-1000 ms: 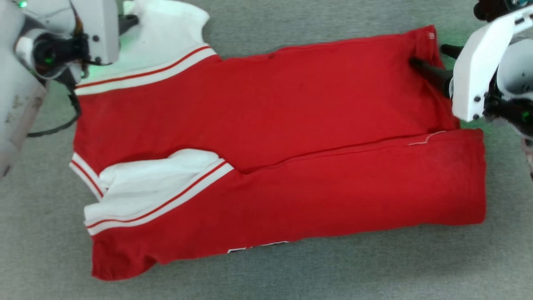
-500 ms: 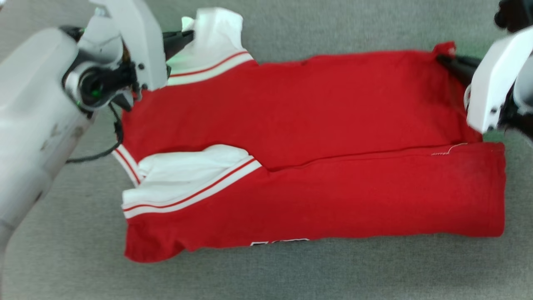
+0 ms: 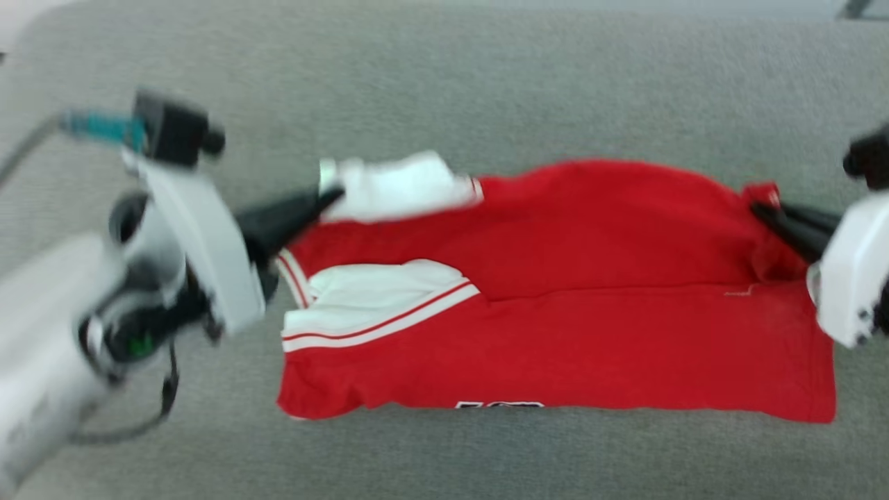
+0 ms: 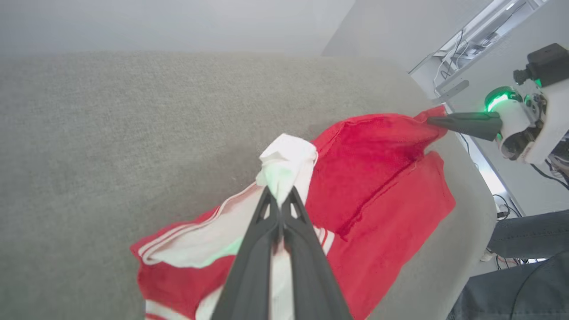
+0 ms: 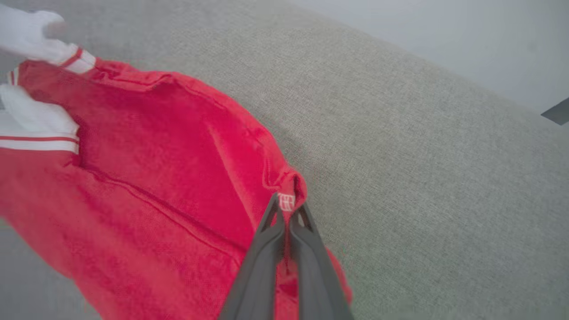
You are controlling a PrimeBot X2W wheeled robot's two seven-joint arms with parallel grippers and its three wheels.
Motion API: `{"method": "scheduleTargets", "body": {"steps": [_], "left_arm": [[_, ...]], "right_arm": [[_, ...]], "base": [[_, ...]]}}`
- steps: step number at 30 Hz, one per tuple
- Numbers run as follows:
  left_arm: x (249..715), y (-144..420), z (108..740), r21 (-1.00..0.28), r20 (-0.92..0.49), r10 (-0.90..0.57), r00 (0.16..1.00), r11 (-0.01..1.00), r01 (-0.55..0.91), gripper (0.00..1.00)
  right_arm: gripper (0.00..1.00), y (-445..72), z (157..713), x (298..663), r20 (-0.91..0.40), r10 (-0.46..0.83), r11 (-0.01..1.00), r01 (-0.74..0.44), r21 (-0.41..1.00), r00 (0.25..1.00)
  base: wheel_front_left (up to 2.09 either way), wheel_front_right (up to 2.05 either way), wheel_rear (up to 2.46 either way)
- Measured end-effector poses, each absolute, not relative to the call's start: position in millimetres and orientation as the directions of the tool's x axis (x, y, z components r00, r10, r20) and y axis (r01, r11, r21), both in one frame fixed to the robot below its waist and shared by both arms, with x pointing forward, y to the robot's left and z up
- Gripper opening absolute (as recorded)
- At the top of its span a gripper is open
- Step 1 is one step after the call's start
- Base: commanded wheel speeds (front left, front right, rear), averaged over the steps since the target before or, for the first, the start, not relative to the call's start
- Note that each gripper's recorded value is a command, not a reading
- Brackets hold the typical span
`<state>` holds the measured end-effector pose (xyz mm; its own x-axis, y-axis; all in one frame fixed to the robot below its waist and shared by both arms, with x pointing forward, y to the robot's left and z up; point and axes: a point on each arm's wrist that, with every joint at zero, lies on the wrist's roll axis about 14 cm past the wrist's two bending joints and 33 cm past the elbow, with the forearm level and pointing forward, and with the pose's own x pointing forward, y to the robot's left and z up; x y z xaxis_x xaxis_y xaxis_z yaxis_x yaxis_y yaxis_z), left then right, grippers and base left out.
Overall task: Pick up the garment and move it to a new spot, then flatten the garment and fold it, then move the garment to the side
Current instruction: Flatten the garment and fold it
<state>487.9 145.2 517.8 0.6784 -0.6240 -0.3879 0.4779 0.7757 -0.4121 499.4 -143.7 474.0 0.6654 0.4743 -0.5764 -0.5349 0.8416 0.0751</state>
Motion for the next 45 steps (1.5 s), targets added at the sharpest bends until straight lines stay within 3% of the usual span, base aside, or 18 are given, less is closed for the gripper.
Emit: {"method": "scheduleTargets", "body": {"steps": [15, 19, 22, 27, 28, 29, 30, 31, 32, 33, 40, 45], "left_arm": [[385, 176, 478, -0.494, -0.421, -0.583, 0.695, 0.790, 0.363, 0.00], [372, 182, 444, -0.473, -0.503, -0.555, 0.663, 0.818, 0.327, 0.00], [373, 167, 433, -0.527, -0.490, -0.566, 0.663, 0.798, 0.291, 0.00], [377, 174, 407, -0.479, -0.541, -0.518, 0.663, 0.837, 0.263, 0.00], [378, 170, 405, -0.485, -0.539, -0.521, 0.662, 0.834, 0.263, 0.00], [378, 167, 404, -0.487, -0.532, -0.524, 0.665, 0.832, 0.265, 0.05], [379, 166, 405, -0.487, -0.524, -0.523, 0.672, 0.831, 0.268, 0.23], [381, 166, 408, -0.485, -0.510, -0.520, 0.685, 0.832, 0.270, 0.38], [385, 167, 414, -0.488, -0.484, -0.516, 0.707, 0.829, 0.272, 0.79], [390, 166, 422, -0.497, -0.449, -0.512, 0.732, 0.824, 0.271, 0.99], [392, 174, 451, -0.512, -0.327, -0.479, 0.815, 0.814, 0.273, 1.00], [388, 188, 458, -0.513, -0.283, -0.405, 0.869, 0.830, 0.220, 1.00]], "right_arm": [[0.00, -160, 452, 441, -0.638, 0.467, 0.852, -0.505, 0.138, 0.612], [0.00, -168, 432, 432, -0.673, 0.436, 0.873, -0.463, 0.154, 0.598], [0.00, -165, 420, 432, -0.672, 0.436, 0.883, -0.429, 0.191, 0.598], [0.00, -159, 403, 435, -0.682, 0.433, 0.885, -0.420, 0.200, 0.590], [0.30, -158, 402, 436, -0.681, 0.434, 0.885, -0.423, 0.196, 0.591], [0.50, -157, 403, 437, -0.676, 0.434, 0.884, -0.425, 0.194, 0.595], [0.93, -157, 404, 437, -0.670, 0.437, 0.884, -0.425, 0.195, 0.601], [1.00, -156, 405, 437, -0.667, 0.440, 0.884, -0.424, 0.200, 0.602], [1.00, -155, 407, 436, -0.662, 0.446, 0.882, -0.422, 0.211, 0.602], [1.00, -153, 410, 435, -0.655, 0.456, 0.879, -0.423, 0.223, 0.603], [1.00, -162, 439, 436, -0.603, 0.465, 0.882, -0.395, 0.256, 0.648], [1.00, -186, 439, 429, -0.642, 0.415, 0.909, -0.330, 0.256, 0.645]], "base": [[0.00, 0.00, 0.00], [0.00, 0.00, 0.00], [0.00, 0.00, 0.00], [0.00, 0.00, 0.00], [0.00, 0.00, 0.00], [0.00, 0.00, 0.00], [0.00, 0.00, 0.00], [0.00, 0.00, 0.00], [0.00, 0.00, 0.00], [0.00, 0.00, 0.00], [0.00, 0.00, 0.00], [0.00, 0.00, 0.00]]}}
